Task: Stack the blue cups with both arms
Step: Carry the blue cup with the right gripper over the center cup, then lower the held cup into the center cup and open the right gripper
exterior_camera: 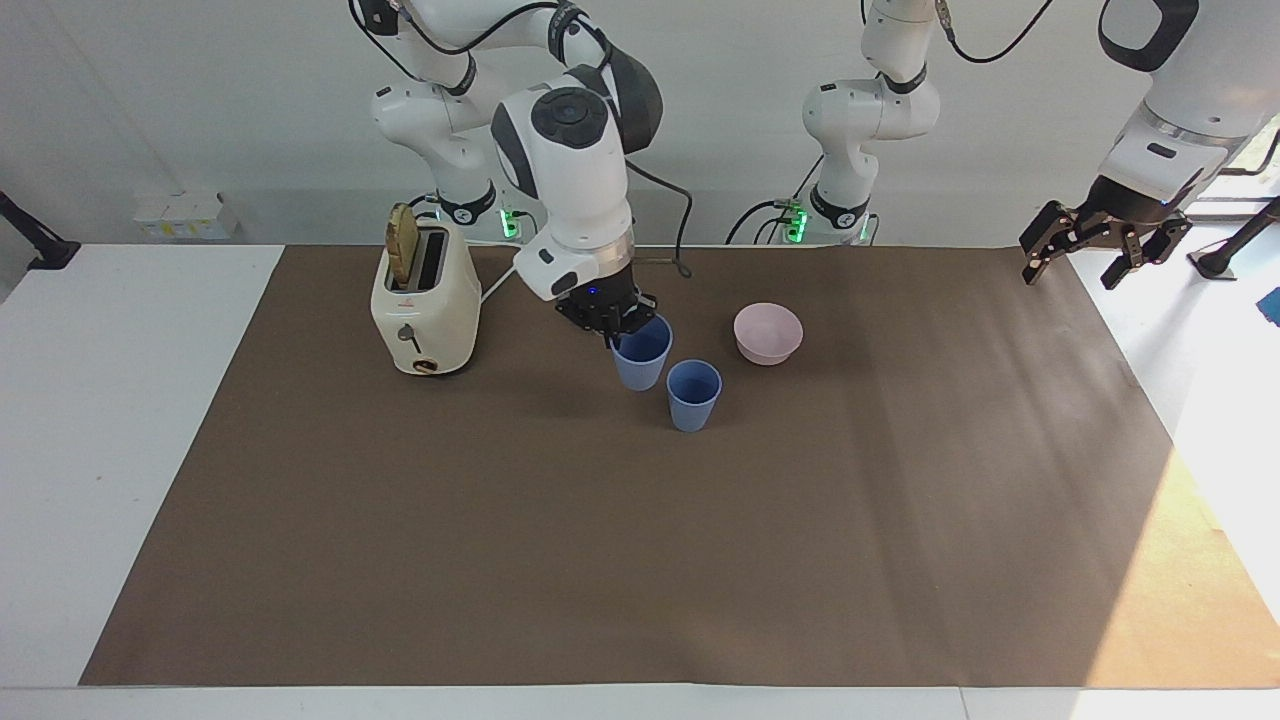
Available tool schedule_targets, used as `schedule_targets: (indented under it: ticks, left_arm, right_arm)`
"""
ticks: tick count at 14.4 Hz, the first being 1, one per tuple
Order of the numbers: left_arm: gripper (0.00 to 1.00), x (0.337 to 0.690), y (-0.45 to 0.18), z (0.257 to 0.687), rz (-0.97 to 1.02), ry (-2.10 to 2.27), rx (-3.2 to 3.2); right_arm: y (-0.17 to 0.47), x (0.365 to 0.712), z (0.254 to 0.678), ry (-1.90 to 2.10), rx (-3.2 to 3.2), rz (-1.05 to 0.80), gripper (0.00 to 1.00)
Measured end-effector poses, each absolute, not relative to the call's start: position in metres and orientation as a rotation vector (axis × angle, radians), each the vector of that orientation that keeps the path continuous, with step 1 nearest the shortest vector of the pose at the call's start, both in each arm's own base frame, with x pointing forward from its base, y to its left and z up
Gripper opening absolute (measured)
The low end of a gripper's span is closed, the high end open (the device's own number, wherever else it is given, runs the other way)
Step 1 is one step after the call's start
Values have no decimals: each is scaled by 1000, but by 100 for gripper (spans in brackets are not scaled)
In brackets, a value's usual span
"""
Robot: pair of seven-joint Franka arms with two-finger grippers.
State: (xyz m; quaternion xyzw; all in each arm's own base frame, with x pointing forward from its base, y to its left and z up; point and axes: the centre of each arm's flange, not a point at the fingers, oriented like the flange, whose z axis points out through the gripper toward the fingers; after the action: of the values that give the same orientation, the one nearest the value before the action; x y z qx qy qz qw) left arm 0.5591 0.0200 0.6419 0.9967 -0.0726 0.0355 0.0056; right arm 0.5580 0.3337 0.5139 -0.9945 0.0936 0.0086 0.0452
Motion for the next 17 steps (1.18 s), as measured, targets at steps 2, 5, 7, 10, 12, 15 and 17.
schedule_targets:
  ticks: [2,5,7,10,12,15,17]
  left_arm:
    - [100,559,20,642,111,-227,3120]
    - [100,559,20,642,111,-227,3120]
    - [100,559,20,642,111,-227,3120]
    - [100,559,20,642,111,-227,3120]
    - [100,559,20,642,111,-227,3120]
    - [100,559,20,642,111,-227,3120]
    - [100,559,20,642,111,-227,3120]
  right_arm:
    - [354,550,522,285,-3026,8,4]
    - [361,553,525,281,-3016,-6,4]
    - [362,555,523,282,-3016,-3,4]
    - [369,557,516,272,-3005,-17,4]
    - [375,559,507,265,-3001,-23,4]
    - [379,561,494,263,-3006,-8,4]
    - [382,564,478,263,-3009,-1,4]
